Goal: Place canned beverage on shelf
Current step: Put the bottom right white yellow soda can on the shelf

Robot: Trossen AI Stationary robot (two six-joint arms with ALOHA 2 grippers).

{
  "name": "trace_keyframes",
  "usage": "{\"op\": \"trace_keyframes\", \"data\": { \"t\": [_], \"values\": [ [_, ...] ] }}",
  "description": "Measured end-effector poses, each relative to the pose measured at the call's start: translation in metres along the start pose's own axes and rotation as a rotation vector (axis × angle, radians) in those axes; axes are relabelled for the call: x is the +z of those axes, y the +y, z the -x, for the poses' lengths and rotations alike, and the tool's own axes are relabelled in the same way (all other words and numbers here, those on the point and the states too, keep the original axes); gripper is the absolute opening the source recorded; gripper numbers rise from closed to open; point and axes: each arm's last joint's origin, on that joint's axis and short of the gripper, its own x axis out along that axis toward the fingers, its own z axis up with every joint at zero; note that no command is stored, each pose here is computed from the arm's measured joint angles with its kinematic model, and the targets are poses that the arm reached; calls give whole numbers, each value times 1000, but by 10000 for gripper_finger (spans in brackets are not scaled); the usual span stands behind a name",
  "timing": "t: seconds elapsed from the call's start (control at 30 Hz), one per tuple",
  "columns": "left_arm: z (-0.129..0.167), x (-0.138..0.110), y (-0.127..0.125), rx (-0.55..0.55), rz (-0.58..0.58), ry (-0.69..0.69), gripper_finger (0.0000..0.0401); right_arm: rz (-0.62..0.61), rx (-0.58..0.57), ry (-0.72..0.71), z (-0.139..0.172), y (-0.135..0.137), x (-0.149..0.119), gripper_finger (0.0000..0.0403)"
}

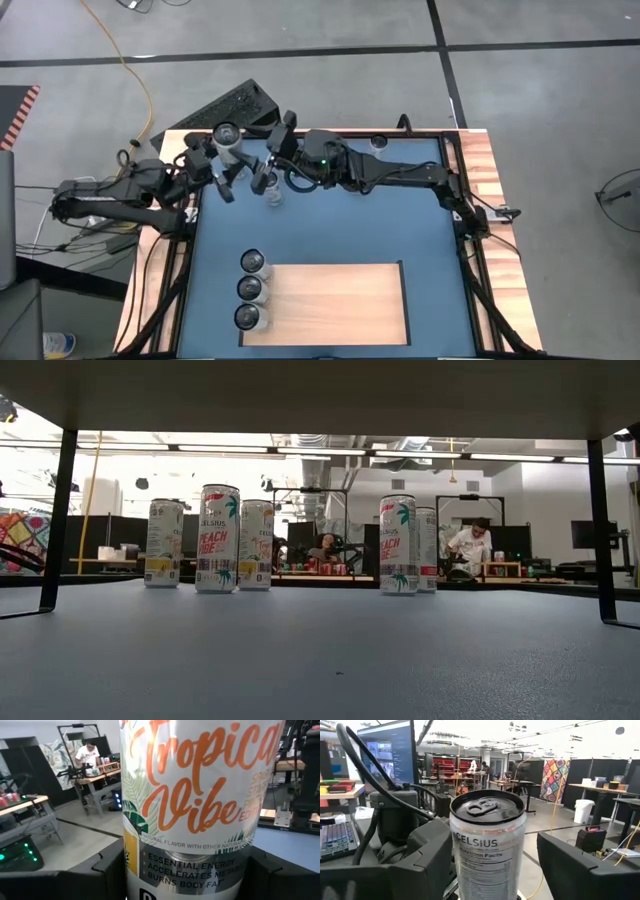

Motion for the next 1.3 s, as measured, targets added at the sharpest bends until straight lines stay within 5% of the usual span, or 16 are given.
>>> {"op": "trace_keyframes", "data": {
  "t": [0.27,0.5,1.13,1.3],
  "values": [
    [-7,-2,-9,-27,-23,13,239,8,-2,-1,-2,-5,-1,359],
    [-14,-6,-16,-28,-56,38,239,1,-5,15,-4,-11,-3,371],
    [-14,-2,-17,-73,-27,-10,240,-29,0,10,-4,-11,-2,224],
    [-14,-1,-18,-130,-27,-21,309,-26,25,17,-3,-8,-3,208]
  ]
}}
